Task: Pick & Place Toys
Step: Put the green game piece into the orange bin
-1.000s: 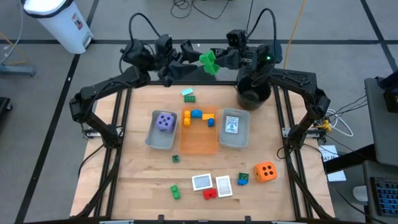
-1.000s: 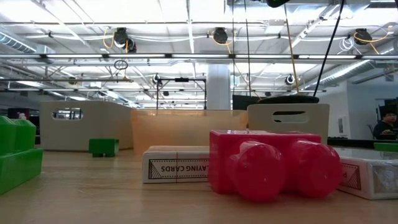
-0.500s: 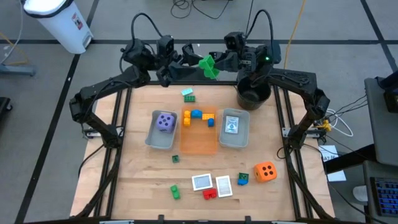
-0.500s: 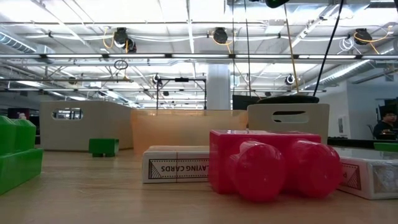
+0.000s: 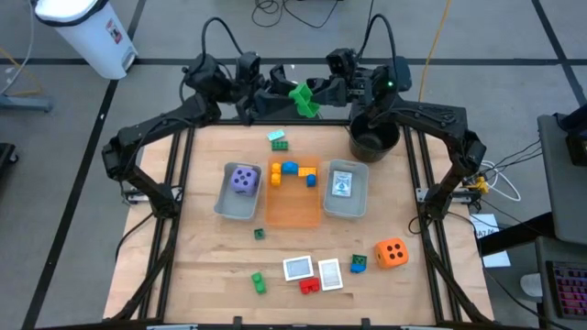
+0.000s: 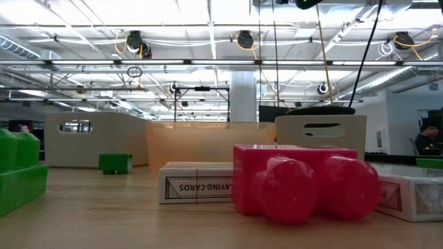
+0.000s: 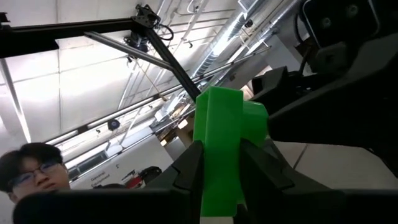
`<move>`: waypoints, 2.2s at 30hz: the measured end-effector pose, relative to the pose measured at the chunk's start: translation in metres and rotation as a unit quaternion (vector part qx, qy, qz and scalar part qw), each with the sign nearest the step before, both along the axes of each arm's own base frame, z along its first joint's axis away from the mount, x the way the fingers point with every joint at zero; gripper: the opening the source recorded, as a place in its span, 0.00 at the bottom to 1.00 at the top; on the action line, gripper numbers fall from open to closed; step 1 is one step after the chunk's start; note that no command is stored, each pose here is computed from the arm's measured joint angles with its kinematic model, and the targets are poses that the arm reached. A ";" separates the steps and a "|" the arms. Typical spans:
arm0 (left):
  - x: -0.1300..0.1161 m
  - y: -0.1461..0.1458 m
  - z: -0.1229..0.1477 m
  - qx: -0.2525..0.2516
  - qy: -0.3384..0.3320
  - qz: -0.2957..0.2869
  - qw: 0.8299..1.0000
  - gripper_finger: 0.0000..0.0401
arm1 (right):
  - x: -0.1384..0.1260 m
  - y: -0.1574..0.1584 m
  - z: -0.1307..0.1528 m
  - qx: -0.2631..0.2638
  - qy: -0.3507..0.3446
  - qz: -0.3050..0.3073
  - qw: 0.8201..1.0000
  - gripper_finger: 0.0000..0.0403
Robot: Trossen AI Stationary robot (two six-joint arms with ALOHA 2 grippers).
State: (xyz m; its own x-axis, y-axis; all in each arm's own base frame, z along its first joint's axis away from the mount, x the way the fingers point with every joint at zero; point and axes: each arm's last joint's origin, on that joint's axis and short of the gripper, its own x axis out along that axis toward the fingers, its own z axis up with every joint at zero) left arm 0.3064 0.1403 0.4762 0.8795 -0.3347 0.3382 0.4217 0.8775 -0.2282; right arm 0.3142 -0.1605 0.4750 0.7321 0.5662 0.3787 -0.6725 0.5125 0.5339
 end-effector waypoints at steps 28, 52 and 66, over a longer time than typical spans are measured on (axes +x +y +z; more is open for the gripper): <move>-0.001 0.001 0.000 0.044 -0.009 0.004 0.999 0.27 | 0.001 0.000 -0.001 -0.022 -0.011 -0.010 1.000 0.27; -0.003 0.007 0.000 0.047 -0.014 0.013 0.999 0.27 | -0.013 -0.024 0.000 -0.026 -0.014 -0.048 0.998 0.39; -0.014 0.015 0.016 0.053 0.003 0.014 0.999 0.27 | -0.056 -0.042 0.019 -0.072 -0.048 -0.102 0.991 0.39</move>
